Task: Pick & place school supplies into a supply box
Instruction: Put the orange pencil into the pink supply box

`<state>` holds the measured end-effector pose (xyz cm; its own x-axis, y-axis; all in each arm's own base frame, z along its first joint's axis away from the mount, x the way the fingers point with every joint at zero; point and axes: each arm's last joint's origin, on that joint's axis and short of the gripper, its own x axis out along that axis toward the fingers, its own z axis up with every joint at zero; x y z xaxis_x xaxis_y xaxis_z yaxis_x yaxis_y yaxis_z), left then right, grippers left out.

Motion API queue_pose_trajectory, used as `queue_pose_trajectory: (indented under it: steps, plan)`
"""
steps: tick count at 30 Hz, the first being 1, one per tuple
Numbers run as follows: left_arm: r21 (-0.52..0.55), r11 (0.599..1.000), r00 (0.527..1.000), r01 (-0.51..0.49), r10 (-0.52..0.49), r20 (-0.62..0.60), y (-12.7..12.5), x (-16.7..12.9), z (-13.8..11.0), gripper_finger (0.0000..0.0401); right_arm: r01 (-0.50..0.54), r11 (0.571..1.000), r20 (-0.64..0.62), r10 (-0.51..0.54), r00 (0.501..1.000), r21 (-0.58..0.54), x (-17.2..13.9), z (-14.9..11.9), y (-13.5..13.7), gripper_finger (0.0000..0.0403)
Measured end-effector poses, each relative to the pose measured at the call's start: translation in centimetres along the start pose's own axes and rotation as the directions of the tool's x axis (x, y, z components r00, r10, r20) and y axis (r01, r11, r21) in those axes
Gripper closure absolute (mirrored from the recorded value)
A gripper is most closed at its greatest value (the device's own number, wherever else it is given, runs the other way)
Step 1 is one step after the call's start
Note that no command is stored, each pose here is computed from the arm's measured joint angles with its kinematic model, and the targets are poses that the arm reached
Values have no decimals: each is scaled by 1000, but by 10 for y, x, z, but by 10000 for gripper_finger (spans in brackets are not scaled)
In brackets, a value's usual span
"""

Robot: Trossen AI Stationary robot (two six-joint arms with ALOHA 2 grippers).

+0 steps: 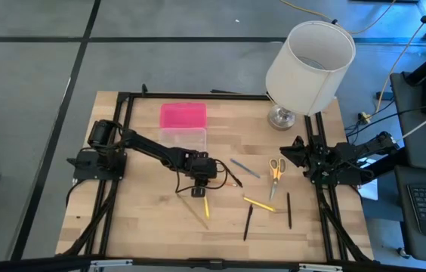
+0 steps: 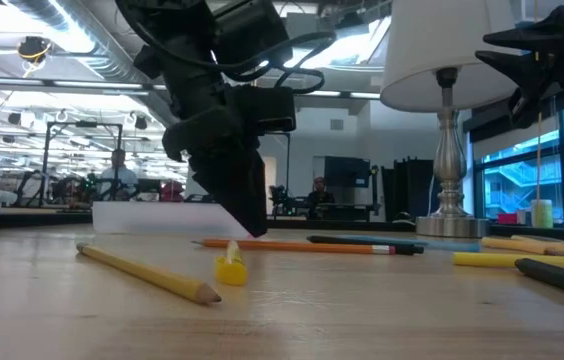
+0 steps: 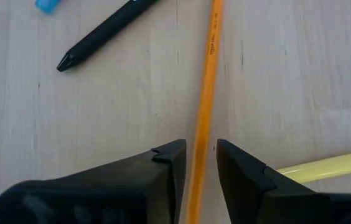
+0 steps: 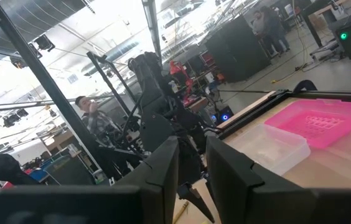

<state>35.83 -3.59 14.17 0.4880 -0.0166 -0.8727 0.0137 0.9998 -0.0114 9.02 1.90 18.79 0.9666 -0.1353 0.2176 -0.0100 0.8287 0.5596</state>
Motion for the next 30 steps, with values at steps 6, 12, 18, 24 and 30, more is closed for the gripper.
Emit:
queue_pose_trajectory:
  steps: [6,12,18,24,30]
  plan:
    - [0,1000,1000,-1,1,-15,0,5,-2,321,0,1000,0,0,1000,0,0,0,0,315]
    - [-6,1000,998,20,-20,-57,0,18,-7,322,0,1000,0,0,1000,1,0,0,0,315]
    - [-9,1000,998,22,-23,-60,0,18,-8,333,0,1000,0,0,1000,0,0,0,0,315]
    - [-14,1000,998,26,-27,-61,-1,18,-8,357,0,1000,0,0,1000,0,0,0,0,315]
    - [-38,999,998,22,-24,-64,-1,18,-8,381,0,1000,0,0,1000,0,0,0,0,315]
